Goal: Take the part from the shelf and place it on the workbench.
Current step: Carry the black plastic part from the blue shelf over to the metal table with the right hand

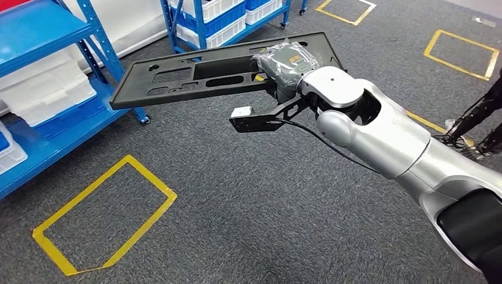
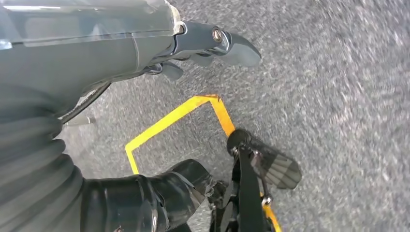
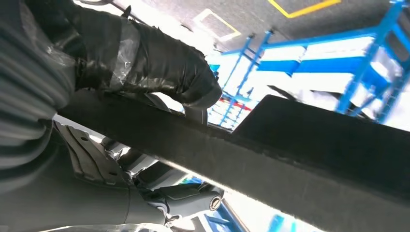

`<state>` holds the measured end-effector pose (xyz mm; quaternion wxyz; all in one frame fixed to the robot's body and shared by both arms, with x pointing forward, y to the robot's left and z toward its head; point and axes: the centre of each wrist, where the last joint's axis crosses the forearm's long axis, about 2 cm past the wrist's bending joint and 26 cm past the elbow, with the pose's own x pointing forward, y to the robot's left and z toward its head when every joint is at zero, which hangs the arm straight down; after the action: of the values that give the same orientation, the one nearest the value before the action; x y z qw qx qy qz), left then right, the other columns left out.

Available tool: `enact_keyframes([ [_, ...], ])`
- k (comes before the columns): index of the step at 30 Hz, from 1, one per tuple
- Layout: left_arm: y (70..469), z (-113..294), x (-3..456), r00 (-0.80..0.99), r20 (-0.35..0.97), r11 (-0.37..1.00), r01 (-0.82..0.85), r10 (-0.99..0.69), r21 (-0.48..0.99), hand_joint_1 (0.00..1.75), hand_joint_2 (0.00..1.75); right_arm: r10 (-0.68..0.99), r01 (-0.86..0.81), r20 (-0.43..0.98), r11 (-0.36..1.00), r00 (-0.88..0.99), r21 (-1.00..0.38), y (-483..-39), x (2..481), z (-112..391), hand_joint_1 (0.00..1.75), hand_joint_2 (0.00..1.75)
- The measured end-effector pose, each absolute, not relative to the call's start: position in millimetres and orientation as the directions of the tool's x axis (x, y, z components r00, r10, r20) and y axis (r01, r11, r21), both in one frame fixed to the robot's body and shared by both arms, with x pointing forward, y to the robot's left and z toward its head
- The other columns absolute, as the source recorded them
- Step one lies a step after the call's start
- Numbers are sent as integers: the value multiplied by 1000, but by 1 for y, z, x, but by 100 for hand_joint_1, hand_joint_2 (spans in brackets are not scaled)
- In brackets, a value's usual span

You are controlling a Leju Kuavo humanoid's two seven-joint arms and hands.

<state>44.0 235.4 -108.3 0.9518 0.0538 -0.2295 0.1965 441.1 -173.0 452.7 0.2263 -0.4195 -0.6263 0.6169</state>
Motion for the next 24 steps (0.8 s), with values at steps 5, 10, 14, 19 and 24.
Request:
enact_keyframes([
  [5, 233, -108, 44, 817, 456, 918, -397, 352, 4, 0, 175, 805, 252, -240, -117, -543, -961, -172, 441, 457, 175, 175],
  [10, 232, -108, 46, 815, 466, 920, -392, 345, 4, 0, 175, 802, 261, -244, -114, -545, -959, -167, 441, 463, 175, 175],
  [14, 232, -108, 44, 815, 470, 922, -388, 339, 7, 0, 175, 800, 258, -241, -111, -550, -960, -163, 440, 463, 175, 175],
  [19, 233, -108, 43, 816, 472, 923, -384, 333, 12, 0, 175, 800, 250, -235, -110, -552, -962, -162, 440, 460, 175, 175],
  [24, 232, -108, 46, 816, 478, 927, -376, 325, 13, 0, 175, 807, 247, -231, -110, -544, -963, -164, 441, 461, 175, 175],
])
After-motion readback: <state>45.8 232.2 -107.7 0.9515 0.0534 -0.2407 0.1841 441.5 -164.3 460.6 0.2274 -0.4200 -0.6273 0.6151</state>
